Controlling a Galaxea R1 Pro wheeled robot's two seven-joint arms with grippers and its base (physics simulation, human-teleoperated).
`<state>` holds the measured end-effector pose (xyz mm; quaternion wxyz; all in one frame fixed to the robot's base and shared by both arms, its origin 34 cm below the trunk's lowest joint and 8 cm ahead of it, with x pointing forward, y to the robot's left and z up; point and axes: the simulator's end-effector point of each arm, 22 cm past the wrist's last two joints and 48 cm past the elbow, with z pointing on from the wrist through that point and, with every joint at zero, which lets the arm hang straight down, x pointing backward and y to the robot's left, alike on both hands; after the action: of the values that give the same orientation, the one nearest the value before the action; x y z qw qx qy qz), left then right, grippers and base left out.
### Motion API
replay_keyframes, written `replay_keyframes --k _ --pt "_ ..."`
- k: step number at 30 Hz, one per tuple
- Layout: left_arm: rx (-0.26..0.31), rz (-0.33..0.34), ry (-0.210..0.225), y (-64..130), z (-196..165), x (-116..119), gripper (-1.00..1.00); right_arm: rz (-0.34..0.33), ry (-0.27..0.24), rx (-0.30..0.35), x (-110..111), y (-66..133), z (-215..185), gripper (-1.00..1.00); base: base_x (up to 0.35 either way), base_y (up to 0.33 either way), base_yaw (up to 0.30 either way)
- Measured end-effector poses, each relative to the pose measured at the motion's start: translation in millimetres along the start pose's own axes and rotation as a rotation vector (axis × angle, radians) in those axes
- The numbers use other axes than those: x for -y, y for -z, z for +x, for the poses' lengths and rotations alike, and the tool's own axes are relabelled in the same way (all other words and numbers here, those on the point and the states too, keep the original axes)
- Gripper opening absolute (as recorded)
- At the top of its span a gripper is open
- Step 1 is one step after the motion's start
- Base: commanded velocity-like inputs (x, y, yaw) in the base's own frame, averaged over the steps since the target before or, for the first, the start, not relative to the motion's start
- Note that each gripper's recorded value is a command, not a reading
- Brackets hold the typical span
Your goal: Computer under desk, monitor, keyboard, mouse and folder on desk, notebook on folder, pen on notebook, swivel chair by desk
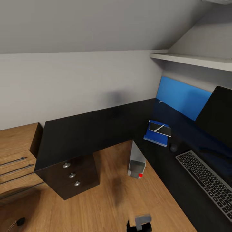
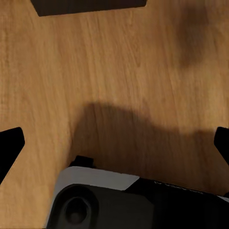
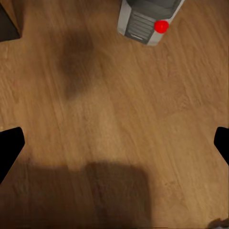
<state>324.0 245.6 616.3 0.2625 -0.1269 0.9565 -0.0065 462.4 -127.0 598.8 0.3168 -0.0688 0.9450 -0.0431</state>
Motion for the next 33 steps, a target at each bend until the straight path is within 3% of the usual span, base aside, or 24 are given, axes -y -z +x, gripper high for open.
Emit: replay_keyframes --k 1,2,4,7,14,24,33 --pt "0.002 -0.009 0.006 0.7 -2 -4 1.0 -0.011 0.003 -0.001 0 0.8 4 1.0 -0.002 0.0 0.0" --pt "-0.024 -0.062 0.032 0.8 4 -30 1.0 -0.03 -0.033 0.005 10 1.2 23 1.0 -0.002 0.0 0.0" --pt "-0.046 -0.068 0.032 3.3 8 -32 1.0 -0.022 -0.052 0.006 15 3.5 25 1.0 -0.001 0.0 0.0" --pt "-0.129 -0.069 0.025 7.2 24 -33 1.0 0.007 -0.104 -0.004 25 7.1 29 1.0 0.0 0.0 0.0" --pt "-0.244 -0.081 0.009 3.1 39 -35 1.0 0.037 -0.129 0.009 38 15.5 26 1.0 0.0 0.0 0.02" --pt "-0.348 -0.134 -0.005 -16.0 45 -49 1.0 0.077 -0.143 0.084 59 28.7 12 1.0 0.0 0.0 0.081" --pt "-0.372 -0.142 -0.007 -8.3 45 -51 1.0 0.093 -0.147 0.106 67 39.1 4 1.0 0.0 0.0 0.188"
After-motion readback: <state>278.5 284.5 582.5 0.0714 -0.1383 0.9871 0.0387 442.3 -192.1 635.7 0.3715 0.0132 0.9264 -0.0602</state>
